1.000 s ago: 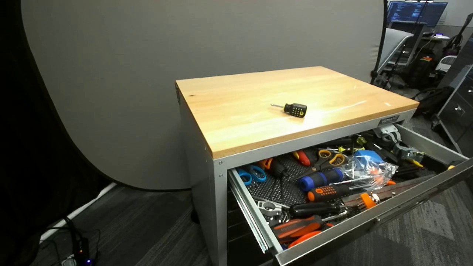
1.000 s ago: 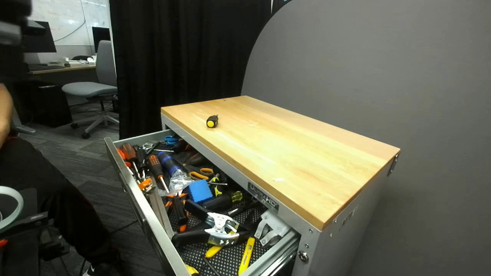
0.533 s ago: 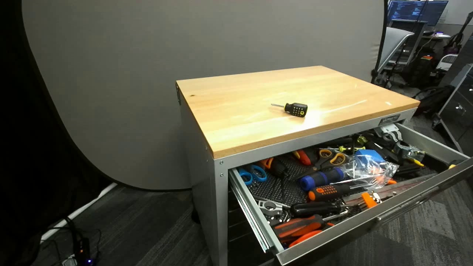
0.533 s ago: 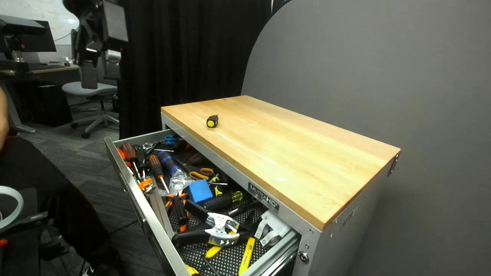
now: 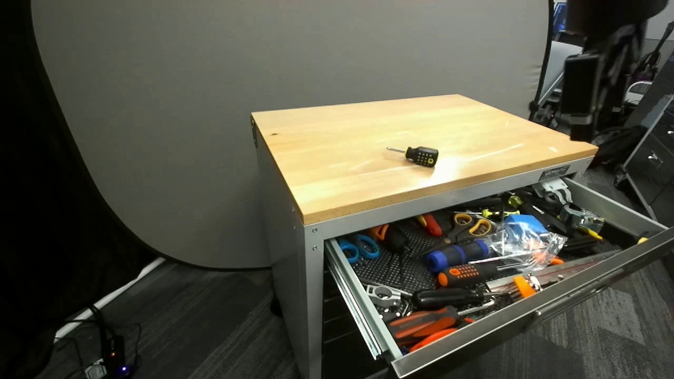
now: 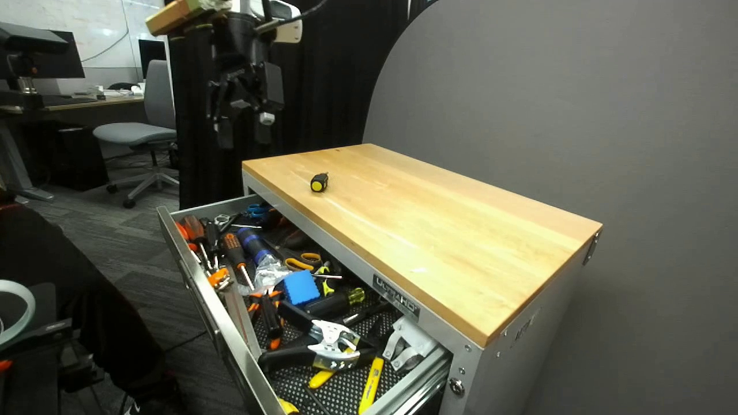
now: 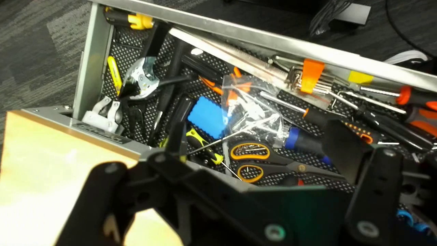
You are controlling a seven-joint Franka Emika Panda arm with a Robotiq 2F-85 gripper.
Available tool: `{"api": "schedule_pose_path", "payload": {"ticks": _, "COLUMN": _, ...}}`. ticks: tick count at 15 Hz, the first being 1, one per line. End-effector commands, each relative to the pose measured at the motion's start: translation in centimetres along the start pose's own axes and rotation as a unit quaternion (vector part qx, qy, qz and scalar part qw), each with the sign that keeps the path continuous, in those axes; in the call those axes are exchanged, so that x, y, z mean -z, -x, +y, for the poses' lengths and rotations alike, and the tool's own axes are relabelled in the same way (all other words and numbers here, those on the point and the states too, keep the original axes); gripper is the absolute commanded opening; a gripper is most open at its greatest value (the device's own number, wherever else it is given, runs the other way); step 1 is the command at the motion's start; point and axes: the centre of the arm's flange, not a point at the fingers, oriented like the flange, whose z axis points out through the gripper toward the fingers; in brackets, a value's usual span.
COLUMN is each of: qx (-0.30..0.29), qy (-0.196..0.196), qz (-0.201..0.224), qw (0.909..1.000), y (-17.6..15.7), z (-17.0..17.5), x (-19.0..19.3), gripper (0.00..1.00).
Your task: Put the screwdriver in the drawer and then close the drawer
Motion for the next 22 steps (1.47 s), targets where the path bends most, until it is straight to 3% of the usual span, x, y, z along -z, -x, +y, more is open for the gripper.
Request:
{"api": "schedule_pose_path", "payload": {"ticks": 1, "qx": 0.025, "qy": -0.030, "qz": -0.021, "qw": 0.9990, "y": -7.7, "z": 0.9, "x": 0.1, "gripper": 1.00}}
{"api": "schedule_pose_path", "payload": {"ticks": 6, "qx": 0.047, "qy": -0.070, "qz": -0.031, "qw": 0.9960, "y": -12.8, "z": 1.6, "x": -1.9, "gripper": 1.00}}
{"api": "schedule_pose_path", "payload": {"ticks": 12, "qx": 0.062, "qy": -0.145, "qz": -0.027, "qw": 0.9872, "y": -15.4, "z": -0.7, "x": -2.7, "gripper": 1.00}}
{"api": "schedule_pose_path", "payload": {"ticks": 22, "qx": 0.042, "qy": -0.159, "qz": 0.026, "qw": 0.9861, "y": -17.5, "z": -4.6, "x": -3.6, "gripper": 1.00}}
